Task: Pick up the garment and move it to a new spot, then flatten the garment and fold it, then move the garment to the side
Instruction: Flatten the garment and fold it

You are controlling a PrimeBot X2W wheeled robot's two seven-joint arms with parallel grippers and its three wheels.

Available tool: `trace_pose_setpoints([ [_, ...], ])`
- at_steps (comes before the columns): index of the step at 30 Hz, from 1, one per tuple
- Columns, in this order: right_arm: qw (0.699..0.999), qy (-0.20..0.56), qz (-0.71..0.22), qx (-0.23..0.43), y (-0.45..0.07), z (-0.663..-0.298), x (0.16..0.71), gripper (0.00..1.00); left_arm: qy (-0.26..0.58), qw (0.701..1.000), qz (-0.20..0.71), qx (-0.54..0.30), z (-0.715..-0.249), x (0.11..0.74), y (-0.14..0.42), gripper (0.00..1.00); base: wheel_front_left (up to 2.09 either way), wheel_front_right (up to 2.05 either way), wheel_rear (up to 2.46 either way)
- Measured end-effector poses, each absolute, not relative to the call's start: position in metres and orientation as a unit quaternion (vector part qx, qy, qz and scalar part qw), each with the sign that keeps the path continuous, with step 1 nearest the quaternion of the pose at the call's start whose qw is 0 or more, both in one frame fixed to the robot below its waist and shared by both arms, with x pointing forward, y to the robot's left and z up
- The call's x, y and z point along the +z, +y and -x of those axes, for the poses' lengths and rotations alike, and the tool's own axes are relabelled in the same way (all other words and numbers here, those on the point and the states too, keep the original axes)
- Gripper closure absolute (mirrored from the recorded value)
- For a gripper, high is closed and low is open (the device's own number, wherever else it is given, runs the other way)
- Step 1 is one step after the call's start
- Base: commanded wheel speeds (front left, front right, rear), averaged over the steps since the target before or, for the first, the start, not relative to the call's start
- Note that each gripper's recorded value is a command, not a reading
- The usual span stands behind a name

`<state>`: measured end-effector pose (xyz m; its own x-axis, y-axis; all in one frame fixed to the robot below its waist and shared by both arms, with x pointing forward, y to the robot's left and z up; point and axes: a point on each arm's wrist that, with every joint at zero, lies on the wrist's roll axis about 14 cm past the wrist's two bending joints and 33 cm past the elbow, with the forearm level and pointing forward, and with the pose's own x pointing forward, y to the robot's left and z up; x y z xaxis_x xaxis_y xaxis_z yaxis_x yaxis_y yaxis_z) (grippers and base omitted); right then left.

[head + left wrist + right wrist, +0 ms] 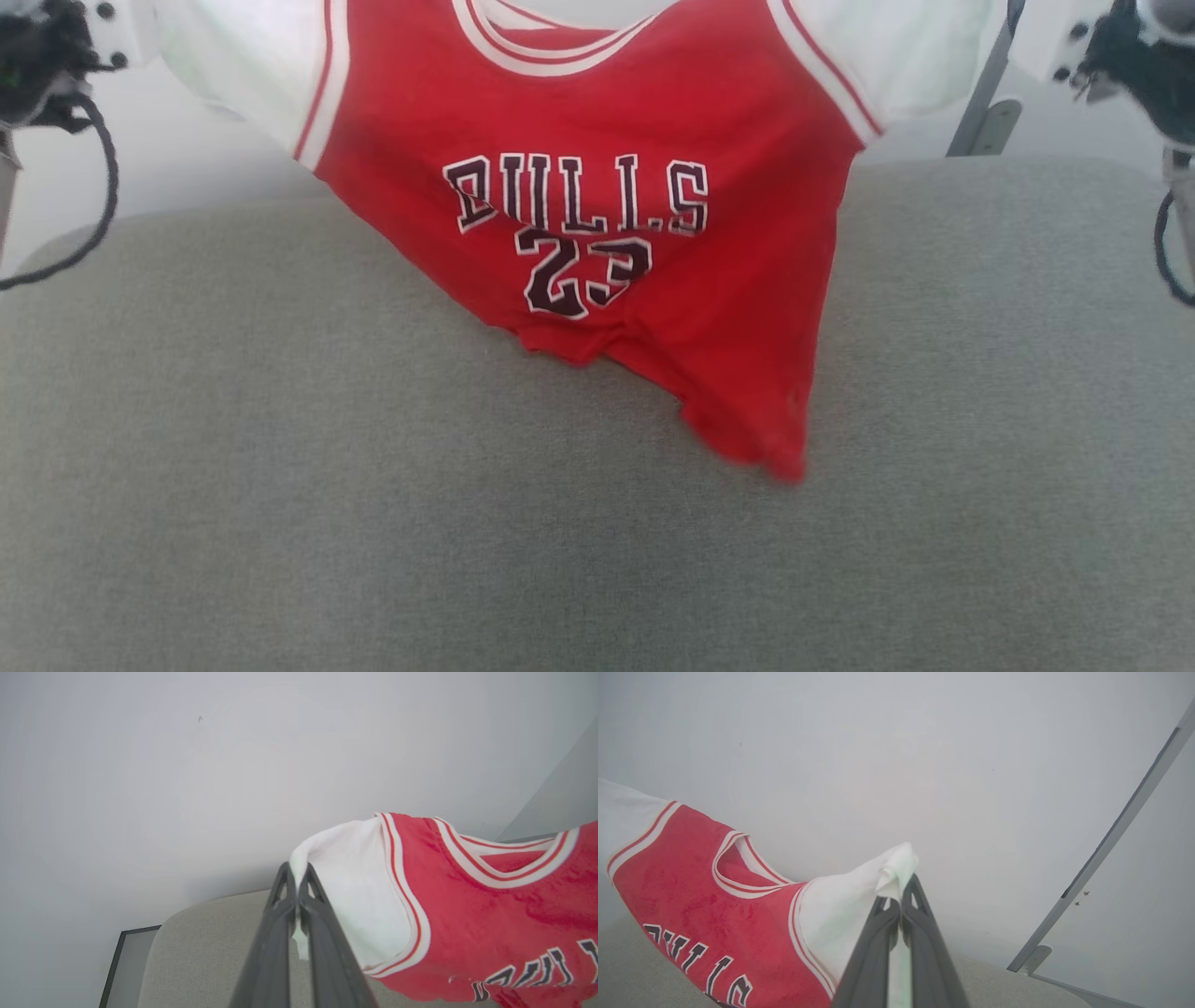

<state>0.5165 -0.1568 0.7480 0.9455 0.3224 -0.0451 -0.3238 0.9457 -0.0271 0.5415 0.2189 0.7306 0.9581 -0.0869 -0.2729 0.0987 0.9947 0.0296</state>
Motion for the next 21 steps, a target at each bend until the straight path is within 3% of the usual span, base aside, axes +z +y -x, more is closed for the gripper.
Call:
trace_pose_setpoints([
  [9, 0.988, -0.027, 0.06, 0.141, -0.168, -0.518, 0.781, 1.0, 0.083, 0.994, -0.037, -0.054, -0.546, 0.763, 0.211, 1.0, 0.0, 0.0, 0.0],
  [21, 0.984, -0.122, 0.095, 0.091, -0.186, -0.589, 0.781, 1.0, -0.006, 0.998, -0.039, -0.059, -0.614, 0.771, 0.195, 1.0, 0.0, 0.0, 0.0],
])
